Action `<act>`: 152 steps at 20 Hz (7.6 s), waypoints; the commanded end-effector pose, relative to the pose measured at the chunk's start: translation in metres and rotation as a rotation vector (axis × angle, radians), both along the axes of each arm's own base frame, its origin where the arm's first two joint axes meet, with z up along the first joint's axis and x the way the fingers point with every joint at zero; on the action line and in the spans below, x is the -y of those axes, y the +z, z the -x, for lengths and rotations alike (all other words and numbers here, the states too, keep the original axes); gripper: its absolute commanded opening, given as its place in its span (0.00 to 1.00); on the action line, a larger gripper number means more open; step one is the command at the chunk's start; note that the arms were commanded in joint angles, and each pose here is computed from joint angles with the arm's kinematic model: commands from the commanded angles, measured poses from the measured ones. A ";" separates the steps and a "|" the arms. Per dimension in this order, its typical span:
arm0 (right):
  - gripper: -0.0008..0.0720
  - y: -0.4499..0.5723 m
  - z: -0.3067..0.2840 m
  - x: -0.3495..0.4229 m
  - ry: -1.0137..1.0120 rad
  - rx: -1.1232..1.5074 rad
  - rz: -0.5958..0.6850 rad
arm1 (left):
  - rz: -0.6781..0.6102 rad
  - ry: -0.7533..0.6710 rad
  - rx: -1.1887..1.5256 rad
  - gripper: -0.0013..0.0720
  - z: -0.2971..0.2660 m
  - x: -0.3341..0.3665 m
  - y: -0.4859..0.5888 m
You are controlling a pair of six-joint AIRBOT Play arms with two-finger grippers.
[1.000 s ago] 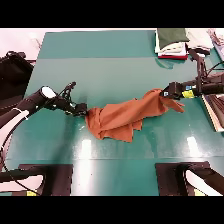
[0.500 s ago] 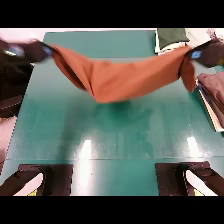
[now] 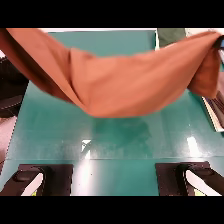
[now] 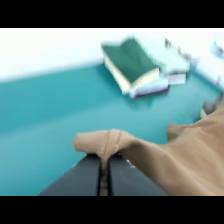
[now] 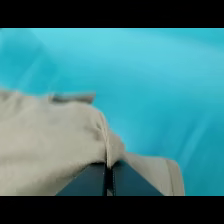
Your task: Fold the shirts.
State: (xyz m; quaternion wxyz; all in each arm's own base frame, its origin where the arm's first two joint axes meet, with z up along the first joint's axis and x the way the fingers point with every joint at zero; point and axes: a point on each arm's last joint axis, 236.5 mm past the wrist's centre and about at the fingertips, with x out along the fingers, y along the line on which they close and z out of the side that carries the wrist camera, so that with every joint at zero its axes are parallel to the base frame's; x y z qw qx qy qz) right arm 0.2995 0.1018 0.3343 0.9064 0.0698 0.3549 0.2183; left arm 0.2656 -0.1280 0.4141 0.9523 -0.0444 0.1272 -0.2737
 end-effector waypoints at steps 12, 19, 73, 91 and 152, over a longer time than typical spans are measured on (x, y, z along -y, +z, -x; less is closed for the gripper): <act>0.57 -0.259 -0.125 0.011 -0.058 -0.624 -0.041 | -0.024 0.174 -0.763 0.78 -0.139 -0.033 -0.344; 0.57 -0.250 -0.083 0.032 -0.066 -0.615 -0.028 | 0.000 0.223 -0.911 0.77 -0.115 -0.074 -0.359; 0.78 -0.313 -0.006 0.054 -0.116 -0.764 -0.040 | 0.000 0.049 -0.754 0.06 -0.130 0.017 -0.358; 0.04 -0.193 -0.166 0.051 -0.210 -0.140 -0.037 | -0.069 -0.038 -0.761 0.06 -0.076 -0.004 -0.295; 0.59 -0.415 0.094 0.035 -0.180 -1.122 -0.201 | -0.176 0.027 -0.687 0.06 -0.060 -0.028 -0.257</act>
